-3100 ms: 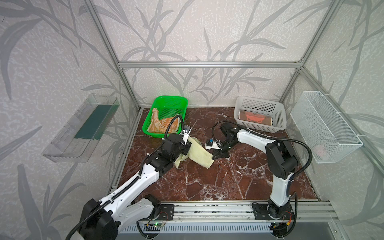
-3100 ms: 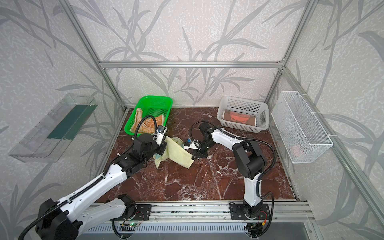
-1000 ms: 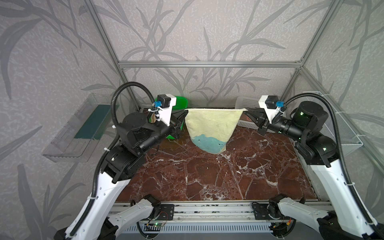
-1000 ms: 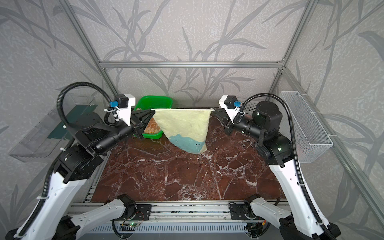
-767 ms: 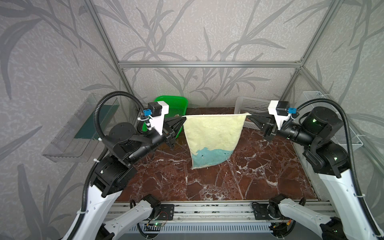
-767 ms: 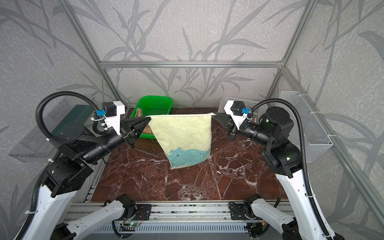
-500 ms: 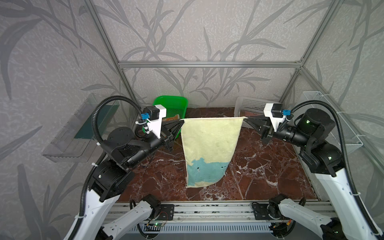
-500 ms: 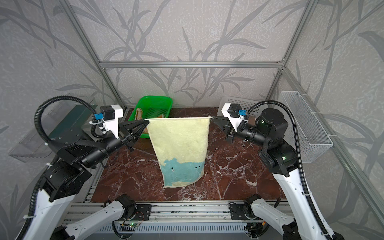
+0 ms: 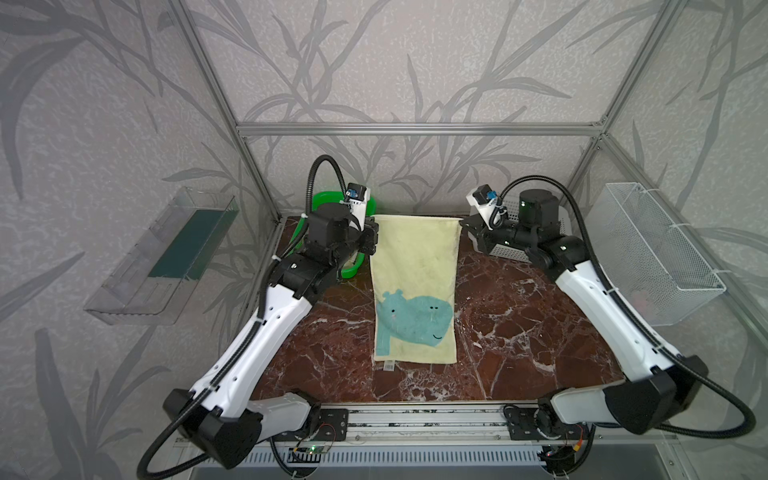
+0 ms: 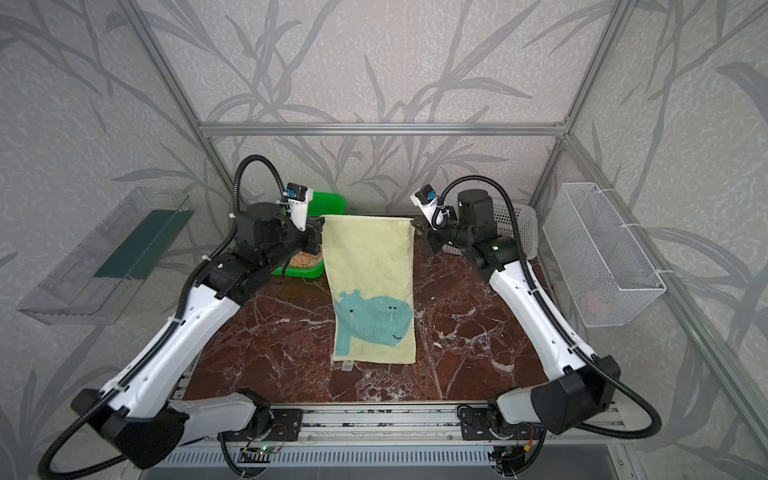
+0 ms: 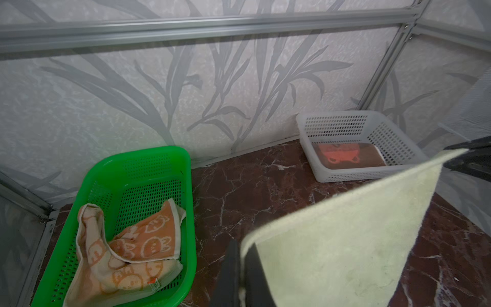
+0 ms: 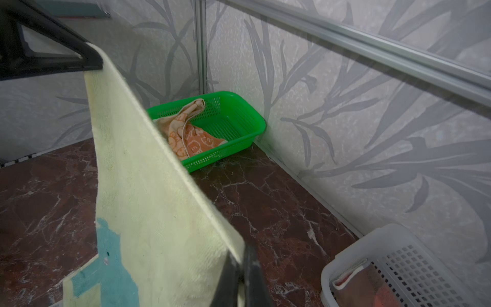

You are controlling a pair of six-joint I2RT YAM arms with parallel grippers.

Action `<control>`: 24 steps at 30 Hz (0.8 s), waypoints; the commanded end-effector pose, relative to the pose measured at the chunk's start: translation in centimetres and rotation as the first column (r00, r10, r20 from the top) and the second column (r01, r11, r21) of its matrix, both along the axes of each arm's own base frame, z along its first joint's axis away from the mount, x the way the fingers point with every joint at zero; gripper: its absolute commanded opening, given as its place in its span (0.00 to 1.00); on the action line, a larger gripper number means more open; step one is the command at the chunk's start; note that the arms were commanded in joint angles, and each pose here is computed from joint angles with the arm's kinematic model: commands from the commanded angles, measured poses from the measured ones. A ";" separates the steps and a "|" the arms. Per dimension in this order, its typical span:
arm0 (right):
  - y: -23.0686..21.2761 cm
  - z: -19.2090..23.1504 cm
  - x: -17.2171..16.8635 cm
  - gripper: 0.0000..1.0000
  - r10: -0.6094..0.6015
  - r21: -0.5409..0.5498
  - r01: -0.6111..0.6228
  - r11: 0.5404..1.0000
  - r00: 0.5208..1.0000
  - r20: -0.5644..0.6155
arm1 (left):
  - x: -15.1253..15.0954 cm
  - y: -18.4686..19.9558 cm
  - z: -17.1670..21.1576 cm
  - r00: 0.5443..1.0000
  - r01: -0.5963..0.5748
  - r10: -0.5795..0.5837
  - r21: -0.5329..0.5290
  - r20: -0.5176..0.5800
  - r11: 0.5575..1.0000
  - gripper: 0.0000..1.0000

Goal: Fold and stack the towels
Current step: 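Lower the hanging towel flat onto the table with both grippers, then fold the towel's far edge toward the robot with both grippers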

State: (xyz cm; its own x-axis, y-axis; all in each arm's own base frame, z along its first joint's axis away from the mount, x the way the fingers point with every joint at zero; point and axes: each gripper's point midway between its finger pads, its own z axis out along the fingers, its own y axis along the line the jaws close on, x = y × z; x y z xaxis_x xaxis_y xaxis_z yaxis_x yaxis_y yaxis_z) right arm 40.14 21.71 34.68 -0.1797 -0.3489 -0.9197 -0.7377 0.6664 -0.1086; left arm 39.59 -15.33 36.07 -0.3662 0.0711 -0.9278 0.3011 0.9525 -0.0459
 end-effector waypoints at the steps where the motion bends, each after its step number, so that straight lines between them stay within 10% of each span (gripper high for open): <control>1: -1.5 -0.1 4.2 0.00 -0.095 -0.022 0.096 0.995 0.995 0.040 | 4.4 2.4 -1.0 0.994 -0.105 0.105 -0.002 -0.004 0.994 0.00; 12: -0.1 -9.7 12.5 0.00 -0.089 -0.083 0.086 0.993 0.995 -0.038 | 14.2 1.8 -10.9 0.978 -0.120 0.151 0.197 -0.146 0.973 0.00; 24: -0.6 -16.4 12.0 0.00 -0.008 -0.101 -0.005 0.995 0.992 -0.129 | 14.5 0.5 -16.4 0.975 -0.024 0.072 0.226 -0.209 0.974 0.00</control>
State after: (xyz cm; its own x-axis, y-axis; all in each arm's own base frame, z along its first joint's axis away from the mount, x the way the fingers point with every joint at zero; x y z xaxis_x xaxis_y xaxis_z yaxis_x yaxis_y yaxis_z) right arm 52.16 21.89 19.18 -0.2996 -0.4366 -0.8483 -0.7370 0.6705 -0.0849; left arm 54.16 -15.77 19.61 -0.5752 0.2235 -0.7869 0.2637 0.9613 0.0802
